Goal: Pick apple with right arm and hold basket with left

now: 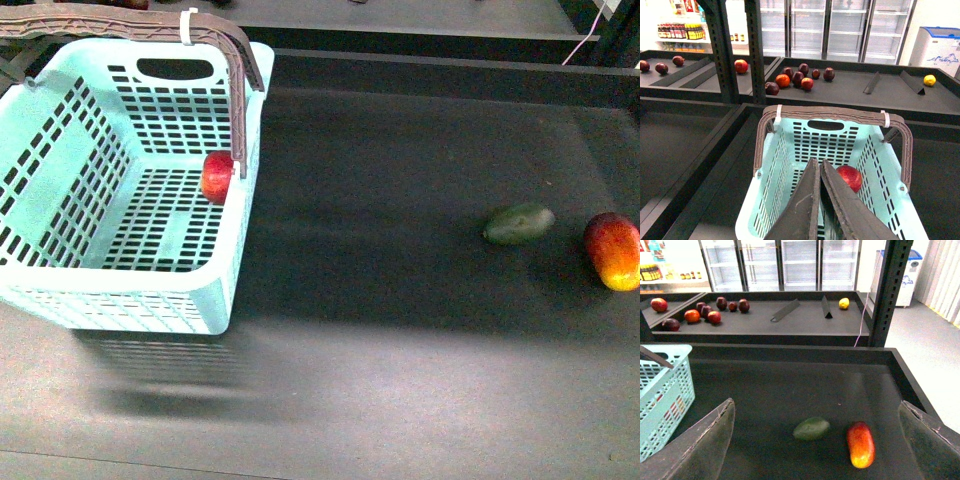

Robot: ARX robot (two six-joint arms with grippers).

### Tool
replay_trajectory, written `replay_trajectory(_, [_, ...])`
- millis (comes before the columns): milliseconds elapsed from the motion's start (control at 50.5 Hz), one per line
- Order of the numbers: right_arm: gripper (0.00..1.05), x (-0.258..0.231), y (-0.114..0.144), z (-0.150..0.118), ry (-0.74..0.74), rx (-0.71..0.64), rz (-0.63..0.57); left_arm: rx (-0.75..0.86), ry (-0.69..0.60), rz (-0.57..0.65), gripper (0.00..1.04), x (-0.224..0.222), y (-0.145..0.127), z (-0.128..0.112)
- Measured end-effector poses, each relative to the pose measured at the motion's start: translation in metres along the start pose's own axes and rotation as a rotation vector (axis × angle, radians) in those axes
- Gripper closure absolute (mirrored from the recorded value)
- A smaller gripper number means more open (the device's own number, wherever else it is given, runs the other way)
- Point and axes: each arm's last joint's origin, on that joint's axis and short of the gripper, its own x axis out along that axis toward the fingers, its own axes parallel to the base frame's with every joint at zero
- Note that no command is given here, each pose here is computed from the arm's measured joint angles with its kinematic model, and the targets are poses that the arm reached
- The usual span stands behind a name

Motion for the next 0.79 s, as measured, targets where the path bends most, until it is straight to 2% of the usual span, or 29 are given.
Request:
replay_trajectory(554, [0.09,0.000,0.000,0.000,0.000,0.000,0.000,0.000,0.000,0.000,1.01,-0.011,0.000,0.000])
replay_trajectory(634, [0.09,0.000,0.000,0.000,0.000,0.000,0.000,0.000,0.033,0.000,1.01,-0.017,0.000,-0.004])
replay_trajectory(792, [0.09,0.000,0.000,0.000,0.000,0.000,0.000,0.000,0.004,0.000,1.01,-0.021,0.000,-0.003])
